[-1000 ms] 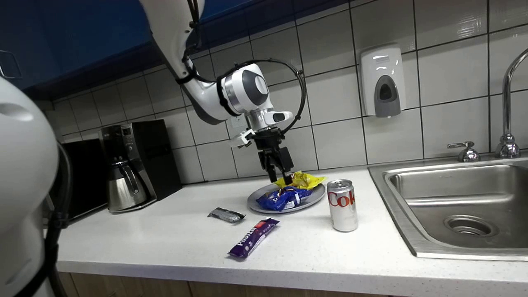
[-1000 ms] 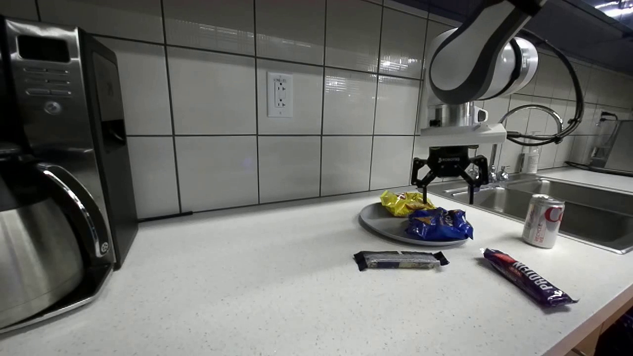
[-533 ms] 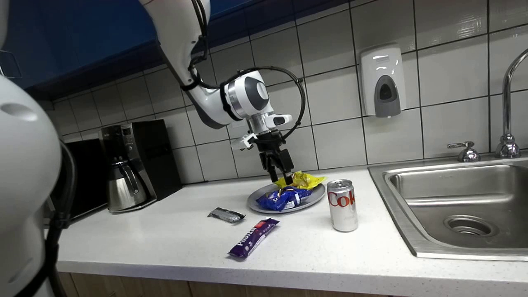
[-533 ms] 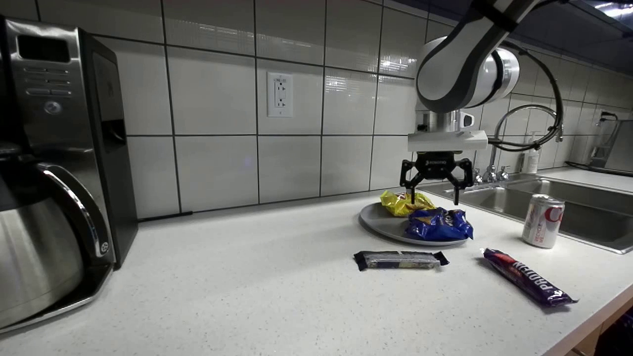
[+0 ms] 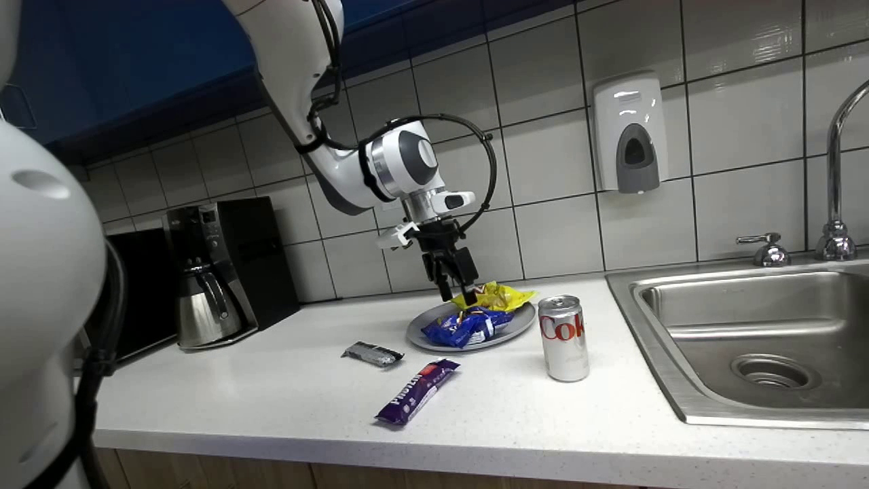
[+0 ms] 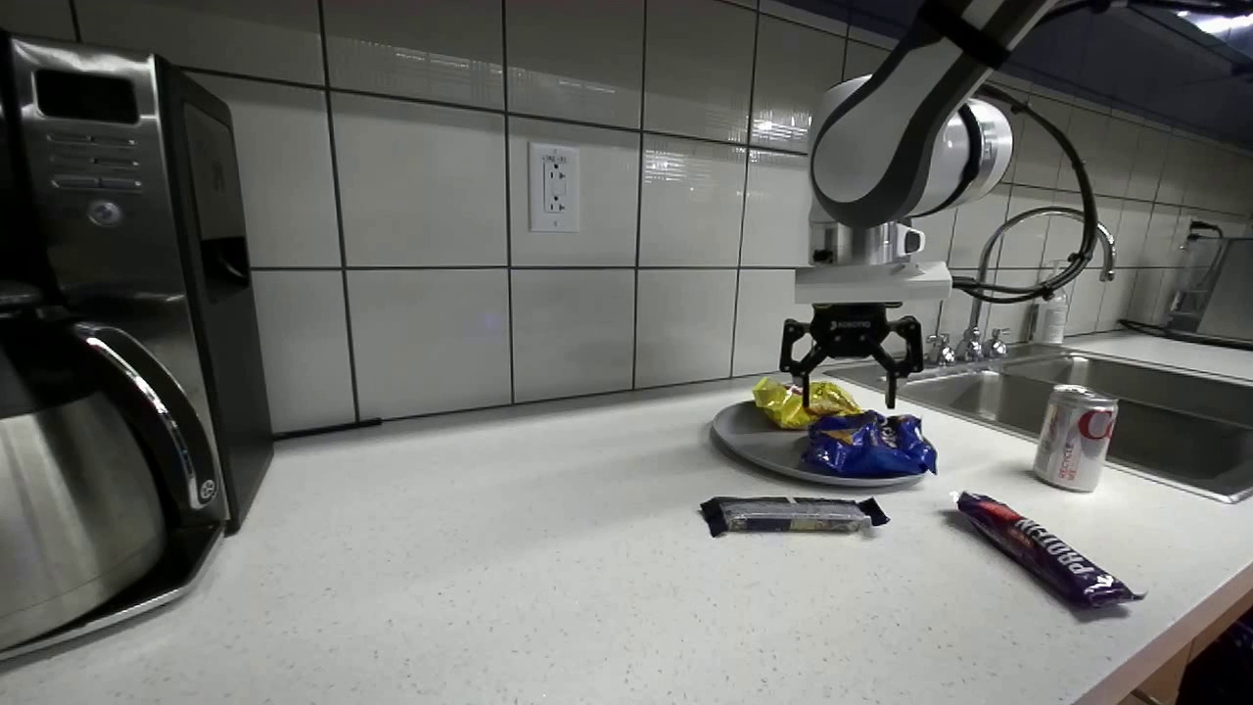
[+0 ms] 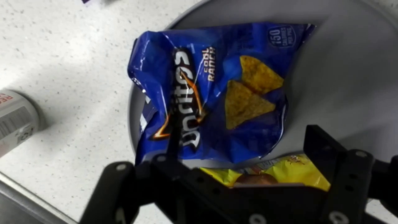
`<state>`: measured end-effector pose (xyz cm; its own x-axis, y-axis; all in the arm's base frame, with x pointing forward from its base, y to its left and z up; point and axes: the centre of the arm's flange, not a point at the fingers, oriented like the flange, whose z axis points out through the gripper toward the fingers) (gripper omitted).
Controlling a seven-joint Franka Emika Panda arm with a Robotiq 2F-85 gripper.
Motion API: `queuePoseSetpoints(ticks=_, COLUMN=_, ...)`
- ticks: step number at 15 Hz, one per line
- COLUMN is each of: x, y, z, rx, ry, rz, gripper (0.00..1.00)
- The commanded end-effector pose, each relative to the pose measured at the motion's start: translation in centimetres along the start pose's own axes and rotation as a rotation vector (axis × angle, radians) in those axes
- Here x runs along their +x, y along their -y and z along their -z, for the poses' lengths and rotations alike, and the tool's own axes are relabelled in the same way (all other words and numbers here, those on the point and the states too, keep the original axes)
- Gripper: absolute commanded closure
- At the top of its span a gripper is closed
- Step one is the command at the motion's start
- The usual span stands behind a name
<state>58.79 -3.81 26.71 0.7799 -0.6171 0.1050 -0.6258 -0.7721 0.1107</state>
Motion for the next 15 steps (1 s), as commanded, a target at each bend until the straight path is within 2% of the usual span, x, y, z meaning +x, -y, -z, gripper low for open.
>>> queuePoseSetpoints(ticks=1, x=0.1, y=0.4, z=-0.4, rx=-0.001, ry=-0.003, rz=-0.02, gripper=0.0)
queuePoseSetpoints(ticks=15, x=-0.4, y=0.3, z=-1.6, rx=-0.002, ry=0.026, rz=-0.021, gripper=0.0)
